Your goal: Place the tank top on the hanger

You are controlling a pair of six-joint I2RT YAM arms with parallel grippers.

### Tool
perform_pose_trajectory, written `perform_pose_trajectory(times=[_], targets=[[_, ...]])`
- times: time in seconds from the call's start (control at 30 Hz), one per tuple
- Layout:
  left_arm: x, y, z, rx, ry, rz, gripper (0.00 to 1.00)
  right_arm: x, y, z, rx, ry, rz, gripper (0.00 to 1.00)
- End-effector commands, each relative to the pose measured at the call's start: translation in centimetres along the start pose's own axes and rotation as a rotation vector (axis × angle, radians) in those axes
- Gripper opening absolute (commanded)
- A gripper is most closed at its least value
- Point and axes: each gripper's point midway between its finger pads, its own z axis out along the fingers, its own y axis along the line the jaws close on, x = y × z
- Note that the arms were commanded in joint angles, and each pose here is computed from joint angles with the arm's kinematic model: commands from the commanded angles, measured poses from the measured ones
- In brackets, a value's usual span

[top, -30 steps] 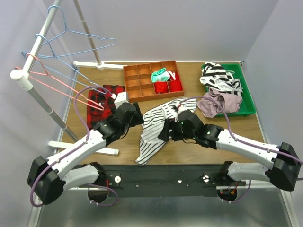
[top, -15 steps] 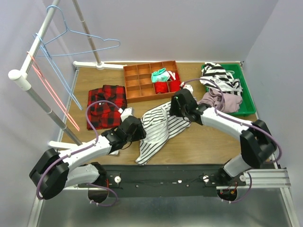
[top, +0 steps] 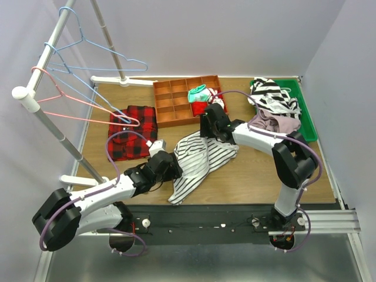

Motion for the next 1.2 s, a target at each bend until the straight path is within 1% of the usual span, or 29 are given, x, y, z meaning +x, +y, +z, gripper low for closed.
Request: perform_pose_trajectory(times=[0.0, 0.03, 0.07, 0.1, 0.13, 0.17, 0.2, 0.23, 0.3, 0.33, 0.4, 0.43, 0.47, 0.53, 0.57, 0.63, 0.7, 0.73, 0.77, 0.8, 0.83, 0.9, 0.93, 1.0, 1.03, 1.13, 1.17], targets=[[-1.2, -0.9, 0.8, 0.024, -0.059, -0.012, 0.72, -0.3, -1.2, 1.1, 0.061, 0.002, -0.016, 0.56], [-1.1, -0.9, 0.9, 0.027, -0.062, -0.011, 0.69, -0.6, -1.4, 1.0, 0.065, -0.006, -0.012, 0.51], [-1.4, -1.5, 1.1, 0.049, -0.075, -0.017, 0.66, -0.8, -1.4, 0.9, 0.069, -0.015, -0.005, 0.36], [-1.1, -1.5, 1.3, 0.054, -0.066, -0.011, 0.62, -0.9, -1.5, 0.6, 0.072, -0.020, 0.001, 0.28], [-1.1, -1.7, 1.5, 0.059, -0.062, -0.009, 0.55, -1.4, -1.7, 0.1, 0.076, -0.028, 0.008, 0.21], [-0.8, -1.9, 1.5, 0.069, -0.047, -0.002, 0.50, -1.7, -1.8, -0.3, 0.080, -0.037, 0.013, 0.10], [-0.5, -1.7, 1.8, 0.061, -0.036, 0.006, 0.45, -1.9, -1.7, -0.6, 0.080, -0.045, 0.016, 0.06], [-0.6, -1.9, 1.7, 0.064, -0.037, 0.009, 0.35, -2.6, -1.9, -1.6, 0.082, -0.059, 0.023, 0.01], [-1.3, -2.6, 1.5, 0.092, -0.060, 0.003, 0.22, -3.4, -2.1, -2.7, 0.093, -0.085, 0.036, 0.01], [-1.7, -3.1, 1.2, 0.103, -0.069, 0.005, 0.12, -3.5, -2.3, -3.4, 0.098, -0.084, 0.036, 0.01], [-2.5, -3.5, 0.3, 0.113, -0.094, 0.013, 0.01, -5.0, -2.7, -5.7, 0.105, -0.129, 0.056, 0.01], [-3.2, -4.2, -0.2, 0.129, -0.112, 0.025, 0.00, -5.1, -3.1, -6.6, 0.116, -0.133, 0.056, 0.01], [-3.5, -4.2, -0.7, 0.123, -0.115, 0.037, 0.00, -6.7, -3.2, -8.7, 0.106, -0.185, 0.076, 0.01], [-5.4, -5.7, -2.6, 0.173, -0.169, 0.045, 0.00, -7.8, -3.6, -10.9, 0.107, -0.218, 0.086, 0.01], [-5.8, -5.7, -3.3, 0.175, -0.175, 0.067, 0.00, -9.2, -3.7, -12.5, 0.108, -0.261, 0.096, 0.01], [-8.0, -7.7, -5.9, 0.241, -0.234, 0.066, 0.00, -11.8, -3.6, -16.7, 0.074, -0.350, 0.124, 0.01], [-9.6, -8.8, -8.1, 0.283, -0.276, 0.088, 0.00, -15.4, -3.3, -21.4, 0.020, -0.464, 0.154, 0.01], [-11.1, -10.1, -9.7, 0.319, -0.311, 0.089, 0.00, -16.4, -3.1, -22.9, -0.001, -0.498, 0.163, 0.01], [-11.7, -10.6, -10.6, 0.337, -0.323, 0.096, 0.00, -17.5, -2.9, -24.3, -0.023, -0.530, 0.164, 0.01], [-12.5, -11.2, -11.8, 0.358, -0.348, 0.110, 0.00, -19.5, -2.2, -26.8, -0.069, -0.590, 0.179, 0.01], [-14.1, -12.6, -13.6, 0.398, -0.385, 0.106, 0.00, -20.4, -2.0, -28.1, -0.092, -0.616, 0.181, 0.01], [-15.5, -13.3, -15.1, 0.395, -0.413, 0.125, 0.00, -22.1, -1.0, -30.2, -0.145, -0.658, 0.179, 0.01], [-17.6, -14.6, -17.4, 0.425, -0.462, 0.129, 0.00, -23.9, -0.7, -32.1, -0.169, -0.700, 0.193, 0.01], [-18.8, -14.8, -18.2, 0.385, -0.477, 0.147, 0.00, -25.2, 0.0, -33.7, -0.204, -0.725, 0.193, 0.01], [-20.3, -15.6, -19.9, 0.399, -0.516, 0.151, 0.00, -26.4, 0.2, -35.5, -0.225, -0.761, 0.202, 0.01], [-21.8, -16.0, -20.6, 0.362, -0.549, 0.161, 0.00, -27.0, 0.5, -35.8, -0.232, -0.764, 0.207, 0.01], [-21.8, -15.9, -20.2, 0.341, -0.542, 0.173, 0.00, -26.3, 0.3, -35.0, -0.223, -0.743, 0.209, 0.01]])
